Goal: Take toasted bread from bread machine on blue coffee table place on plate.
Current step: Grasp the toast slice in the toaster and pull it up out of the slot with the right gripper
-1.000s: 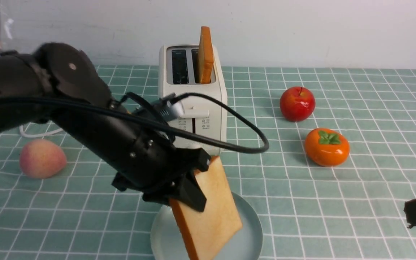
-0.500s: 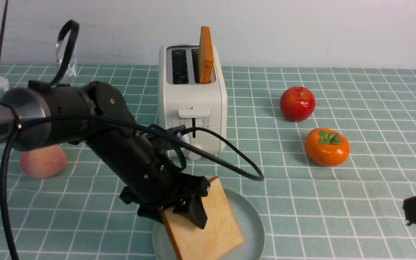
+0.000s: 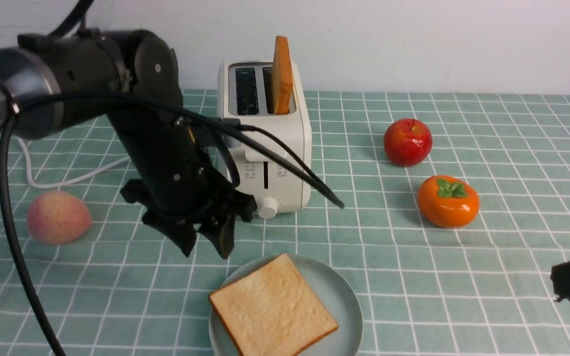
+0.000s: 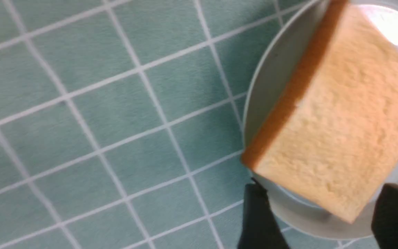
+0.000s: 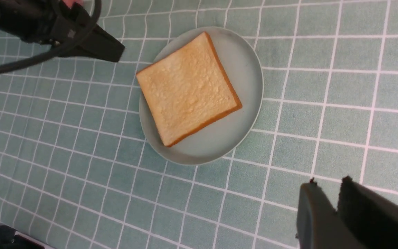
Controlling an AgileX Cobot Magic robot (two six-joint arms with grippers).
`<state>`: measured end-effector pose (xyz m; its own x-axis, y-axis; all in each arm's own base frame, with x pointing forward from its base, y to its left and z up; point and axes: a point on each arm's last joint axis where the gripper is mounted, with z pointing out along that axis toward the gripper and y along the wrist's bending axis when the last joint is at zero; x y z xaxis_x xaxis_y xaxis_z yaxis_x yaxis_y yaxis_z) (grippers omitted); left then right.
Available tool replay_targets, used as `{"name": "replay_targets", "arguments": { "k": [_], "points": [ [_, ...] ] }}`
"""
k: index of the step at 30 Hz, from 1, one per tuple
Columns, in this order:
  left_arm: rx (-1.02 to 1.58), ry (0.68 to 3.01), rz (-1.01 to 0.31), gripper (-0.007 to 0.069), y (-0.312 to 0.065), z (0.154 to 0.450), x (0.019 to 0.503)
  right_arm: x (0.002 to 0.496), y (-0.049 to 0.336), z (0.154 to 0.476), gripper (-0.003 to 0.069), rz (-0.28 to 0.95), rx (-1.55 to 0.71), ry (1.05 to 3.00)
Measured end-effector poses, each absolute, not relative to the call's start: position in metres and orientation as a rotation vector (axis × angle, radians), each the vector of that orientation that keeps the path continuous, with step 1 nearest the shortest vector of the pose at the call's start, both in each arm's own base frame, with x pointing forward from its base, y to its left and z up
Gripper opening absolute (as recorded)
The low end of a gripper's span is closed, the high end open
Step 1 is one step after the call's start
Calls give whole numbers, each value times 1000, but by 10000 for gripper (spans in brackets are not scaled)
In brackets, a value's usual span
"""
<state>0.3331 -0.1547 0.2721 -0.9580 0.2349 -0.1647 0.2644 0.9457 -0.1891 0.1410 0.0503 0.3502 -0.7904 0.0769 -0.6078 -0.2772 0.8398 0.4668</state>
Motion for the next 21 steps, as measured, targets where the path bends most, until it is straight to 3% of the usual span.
{"name": "replay_targets", "arguments": {
  "k": [2, 5, 12, 21],
  "points": [
    [301, 2930, -228, 205, -148, 290, 334, 146, 50, 360, 111, 723, -156, 2355],
    [259, 2873, -216, 3, -140, 315, 321, 162, 51, 381, 111, 716, -170, 2322],
    [204, 2655, -394, -14, -111, 368, 238, 227, 60, 417, 113, 732, -231, 2311],
    [144, 2313, -524, -14, -70, 356, 137, 319, 142, 434, 120, 671, -444, 2306]
  ]
}}
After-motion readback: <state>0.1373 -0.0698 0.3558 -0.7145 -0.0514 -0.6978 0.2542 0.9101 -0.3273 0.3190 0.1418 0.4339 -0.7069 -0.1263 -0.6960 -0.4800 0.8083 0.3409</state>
